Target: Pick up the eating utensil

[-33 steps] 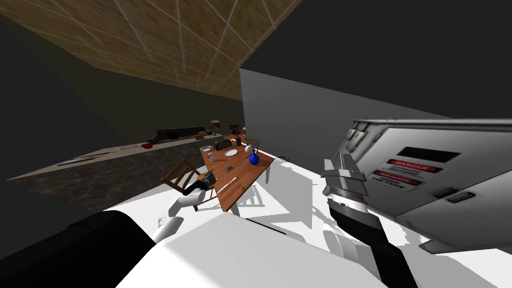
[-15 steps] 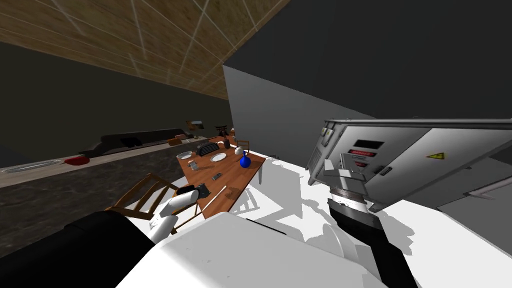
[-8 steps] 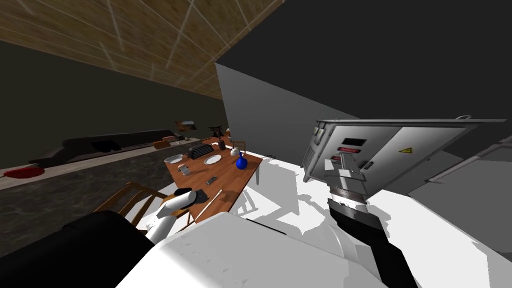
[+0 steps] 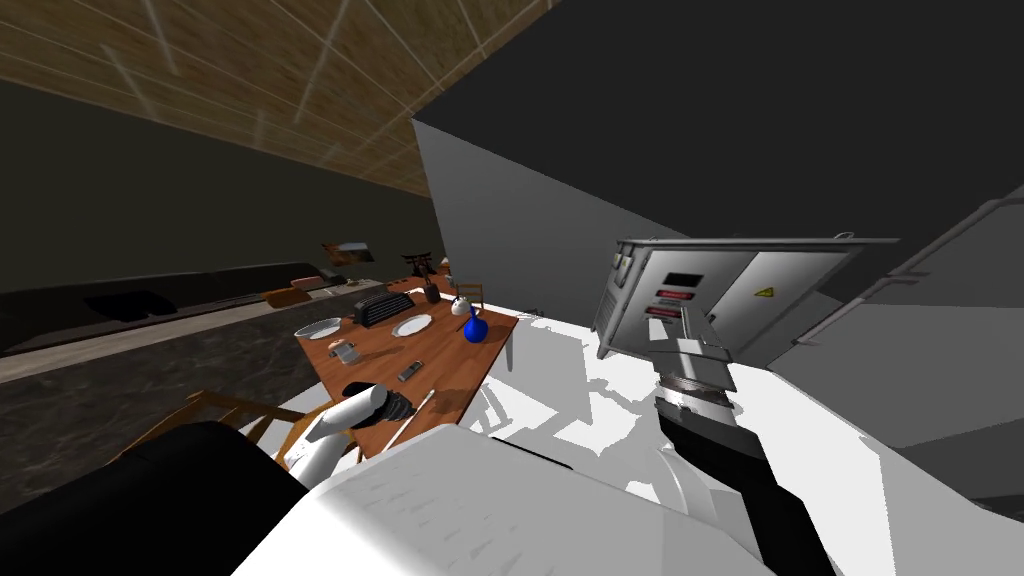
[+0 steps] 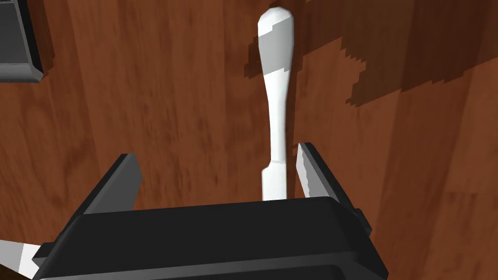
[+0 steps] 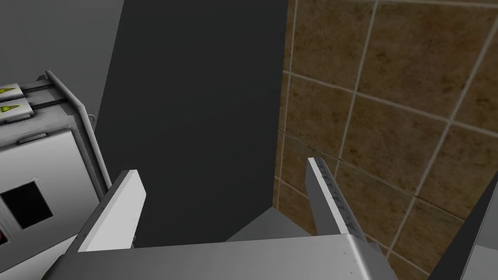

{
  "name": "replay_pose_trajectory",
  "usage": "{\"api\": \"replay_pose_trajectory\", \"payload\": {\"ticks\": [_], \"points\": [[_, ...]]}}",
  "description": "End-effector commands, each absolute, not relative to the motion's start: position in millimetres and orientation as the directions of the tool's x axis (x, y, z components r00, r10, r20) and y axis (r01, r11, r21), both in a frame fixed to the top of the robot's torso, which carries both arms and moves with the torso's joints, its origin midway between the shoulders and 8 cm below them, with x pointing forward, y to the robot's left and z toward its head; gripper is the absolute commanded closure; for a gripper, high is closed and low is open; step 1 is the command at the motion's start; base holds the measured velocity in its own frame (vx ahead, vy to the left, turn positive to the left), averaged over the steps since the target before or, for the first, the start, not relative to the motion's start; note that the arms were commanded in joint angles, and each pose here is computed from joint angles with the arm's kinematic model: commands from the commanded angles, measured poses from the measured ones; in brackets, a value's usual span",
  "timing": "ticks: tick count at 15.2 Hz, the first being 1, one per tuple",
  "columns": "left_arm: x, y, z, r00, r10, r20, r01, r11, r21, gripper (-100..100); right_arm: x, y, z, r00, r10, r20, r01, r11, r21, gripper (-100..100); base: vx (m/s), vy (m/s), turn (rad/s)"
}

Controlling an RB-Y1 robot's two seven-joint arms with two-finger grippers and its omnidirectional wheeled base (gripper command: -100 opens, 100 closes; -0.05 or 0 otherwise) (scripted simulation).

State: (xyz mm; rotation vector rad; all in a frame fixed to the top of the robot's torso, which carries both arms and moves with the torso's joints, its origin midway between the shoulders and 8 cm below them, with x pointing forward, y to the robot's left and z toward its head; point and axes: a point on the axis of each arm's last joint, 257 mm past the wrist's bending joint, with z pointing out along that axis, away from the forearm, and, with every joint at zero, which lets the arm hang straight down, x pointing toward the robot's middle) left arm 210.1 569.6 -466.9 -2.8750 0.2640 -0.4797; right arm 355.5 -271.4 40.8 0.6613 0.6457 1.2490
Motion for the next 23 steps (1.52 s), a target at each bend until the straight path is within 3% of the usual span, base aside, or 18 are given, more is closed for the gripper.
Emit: {"api": "replay_pose_trajectory", "payload": {"ticks": [1, 10, 17, 18, 23], "points": [[204.7, 566.8, -468.6, 0.937, -0.192, 0.290, -0.133, -0.968, -0.212, -100, 355.5, -271.4, 40.8, 0.195, 0.978, -0.079, -0.630, 0.187, 0.754, 0, 0.018, 0.020, -0.053], [168.0, 535.2, -490.9, 0.973, -0.018, 0.230, -0.020, -1.000, 0.006, -100, 355.5, -271.4, 40.8, 0.195, 0.978, -0.079, -0.630, 0.187, 0.754, 0, 0.025, 0.024, -0.136], [172.5, 526.9, -508.5, 0.971, -0.036, 0.238, -0.035, -0.999, -0.009, -100, 355.4, -271.5, 40.8, 0.195, 0.978, -0.079, -0.630, 0.187, 0.754, 0, 0.015, 0.027, 0.011], [172.7, 526.6, -509.3, 0.970, -0.037, 0.239, -0.036, -0.999, -0.011, 100, 355.5, -271.5, 40.8, 0.195, 0.978, -0.079, -0.630, 0.187, 0.754, 0, 0.003, 0.008, -0.002], [171.6, 532.5, -499.6, 0.971, -0.034, 0.237, -0.032, -0.999, -0.011, 100, 355.5, -271.4, 40.8, 0.195, 0.978, -0.079, -0.630, 0.187, 0.754, 0, -0.003, -0.004, -0.005]]}}
